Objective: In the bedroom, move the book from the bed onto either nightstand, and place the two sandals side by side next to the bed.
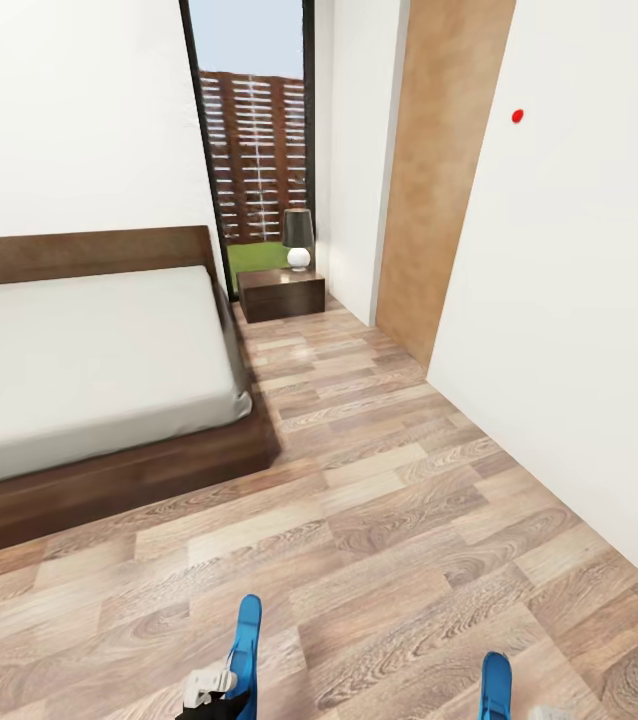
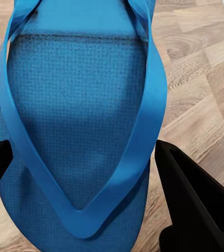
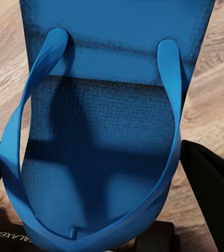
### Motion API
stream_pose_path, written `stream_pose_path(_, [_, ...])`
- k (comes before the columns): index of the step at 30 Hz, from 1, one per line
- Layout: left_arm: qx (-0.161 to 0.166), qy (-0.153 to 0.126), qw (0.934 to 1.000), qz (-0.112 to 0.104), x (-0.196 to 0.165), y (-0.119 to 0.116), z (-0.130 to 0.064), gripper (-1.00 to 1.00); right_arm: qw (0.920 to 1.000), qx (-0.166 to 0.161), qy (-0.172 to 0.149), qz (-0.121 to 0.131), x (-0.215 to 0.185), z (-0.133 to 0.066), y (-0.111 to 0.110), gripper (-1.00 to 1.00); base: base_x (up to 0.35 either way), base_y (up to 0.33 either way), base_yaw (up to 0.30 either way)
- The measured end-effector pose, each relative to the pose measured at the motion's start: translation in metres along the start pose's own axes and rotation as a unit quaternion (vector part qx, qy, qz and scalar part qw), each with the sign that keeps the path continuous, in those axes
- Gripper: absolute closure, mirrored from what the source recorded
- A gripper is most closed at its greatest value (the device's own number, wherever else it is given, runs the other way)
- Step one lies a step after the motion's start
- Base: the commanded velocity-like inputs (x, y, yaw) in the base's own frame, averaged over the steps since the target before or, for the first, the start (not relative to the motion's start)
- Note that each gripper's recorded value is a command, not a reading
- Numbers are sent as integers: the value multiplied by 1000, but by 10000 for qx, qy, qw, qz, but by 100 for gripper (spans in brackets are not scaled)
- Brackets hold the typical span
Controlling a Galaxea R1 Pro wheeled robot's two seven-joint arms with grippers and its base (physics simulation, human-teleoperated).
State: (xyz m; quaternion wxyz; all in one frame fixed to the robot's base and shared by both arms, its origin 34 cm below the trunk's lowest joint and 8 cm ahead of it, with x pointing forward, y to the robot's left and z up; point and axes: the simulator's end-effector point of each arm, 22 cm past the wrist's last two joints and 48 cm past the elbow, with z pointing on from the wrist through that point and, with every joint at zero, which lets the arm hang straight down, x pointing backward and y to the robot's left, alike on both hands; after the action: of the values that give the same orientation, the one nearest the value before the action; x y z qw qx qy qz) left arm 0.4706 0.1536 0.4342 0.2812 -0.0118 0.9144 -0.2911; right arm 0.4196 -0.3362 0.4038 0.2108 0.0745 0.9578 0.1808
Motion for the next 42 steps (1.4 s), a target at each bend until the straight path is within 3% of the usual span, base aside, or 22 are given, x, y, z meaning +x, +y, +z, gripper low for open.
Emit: stream_pose_path(42, [37,-141,9998,112,-15,-5,-2,100,9998,-45,-162,-44,-14,-3,5,100,18,0,0])
